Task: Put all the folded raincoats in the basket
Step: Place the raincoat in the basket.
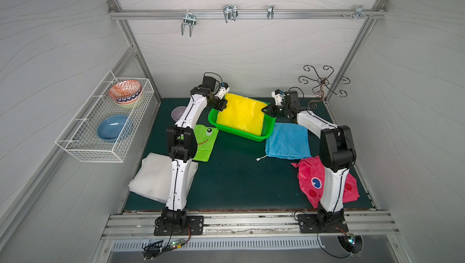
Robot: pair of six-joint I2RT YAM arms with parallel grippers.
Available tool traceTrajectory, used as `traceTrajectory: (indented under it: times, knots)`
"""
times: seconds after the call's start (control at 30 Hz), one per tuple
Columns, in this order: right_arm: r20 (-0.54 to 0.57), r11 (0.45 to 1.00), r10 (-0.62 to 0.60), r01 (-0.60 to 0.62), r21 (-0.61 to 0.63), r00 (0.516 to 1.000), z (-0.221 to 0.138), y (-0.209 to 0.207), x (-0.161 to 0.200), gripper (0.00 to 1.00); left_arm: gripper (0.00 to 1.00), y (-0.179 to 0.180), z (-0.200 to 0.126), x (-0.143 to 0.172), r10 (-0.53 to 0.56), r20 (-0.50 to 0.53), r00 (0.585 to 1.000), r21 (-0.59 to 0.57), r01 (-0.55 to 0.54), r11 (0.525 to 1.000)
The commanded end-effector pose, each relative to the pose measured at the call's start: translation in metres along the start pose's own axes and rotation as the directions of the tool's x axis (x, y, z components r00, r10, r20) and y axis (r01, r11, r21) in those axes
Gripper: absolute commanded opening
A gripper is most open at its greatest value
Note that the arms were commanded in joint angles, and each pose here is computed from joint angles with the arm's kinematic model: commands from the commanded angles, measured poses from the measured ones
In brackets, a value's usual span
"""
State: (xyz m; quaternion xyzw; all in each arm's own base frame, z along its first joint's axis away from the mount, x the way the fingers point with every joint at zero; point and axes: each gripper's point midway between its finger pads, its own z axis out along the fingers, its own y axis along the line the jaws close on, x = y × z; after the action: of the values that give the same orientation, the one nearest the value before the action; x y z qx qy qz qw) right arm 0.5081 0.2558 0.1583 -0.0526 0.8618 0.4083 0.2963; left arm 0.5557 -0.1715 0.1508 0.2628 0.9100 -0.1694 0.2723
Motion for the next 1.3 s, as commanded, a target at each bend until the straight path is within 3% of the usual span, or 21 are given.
traceTrajectory:
  times: [0.0, 0.23, 0.73, 0.8, 0.87, 0.93, 1.03, 1.1, 1.27]
  knots:
    - [-0.029, 0.999, 0.036, -0.035, 0.017, 0.999, 0.004, -0.011, 0.008, 0.00, 0.00, 0.000, 0.001, -0.008, 0.027, 0.017, 0.999, -0.004, -0.027, 1.000]
    - [-0.053, 0.993, 0.080, -0.076, 0.086, 0.995, 0.015, -0.036, 0.025, 0.00, 0.00, 0.006, 0.026, 0.008, -0.002, -0.028, 1.000, 0.005, 0.002, 1.000]
    - [-0.075, 0.964, 0.084, -0.062, 0.259, 0.994, 0.030, -0.065, 0.038, 0.00, 0.00, 0.019, 0.070, 0.022, 0.016, -0.078, 0.997, -0.089, -0.023, 0.996]
    - [-0.073, 0.964, 0.081, -0.059, 0.259, 0.994, 0.029, -0.065, 0.036, 0.12, 0.01, 0.020, 0.068, 0.020, 0.013, -0.074, 0.997, -0.102, -0.020, 0.995]
    - [-0.071, 0.965, 0.065, -0.045, 0.258, 0.995, 0.027, -0.061, 0.034, 0.21, 0.09, 0.020, 0.061, 0.015, 0.013, -0.061, 0.998, -0.110, -0.020, 0.994]
    - [-0.062, 0.962, 0.042, -0.024, 0.272, 0.997, 0.024, -0.058, 0.029, 0.26, 0.30, 0.017, 0.052, 0.008, 0.014, -0.044, 0.999, -0.113, -0.019, 0.993]
    - [-0.041, 0.955, 0.019, -0.006, 0.295, 0.999, 0.018, -0.055, 0.018, 0.28, 0.51, 0.005, 0.036, -0.005, 0.006, -0.005, 1.000, -0.079, -0.006, 0.997]
    - [-0.032, 0.949, -0.003, 0.013, 0.315, 0.999, 0.014, -0.052, 0.012, 0.30, 0.57, 0.000, 0.025, -0.013, 0.014, 0.018, 1.000, -0.080, -0.012, 0.997]
    - [-0.016, 0.935, -0.071, 0.072, 0.346, 0.997, 0.002, -0.036, 0.000, 0.33, 0.57, 0.000, -0.003, -0.029, 0.020, 0.063, 0.998, -0.128, -0.012, 0.992]
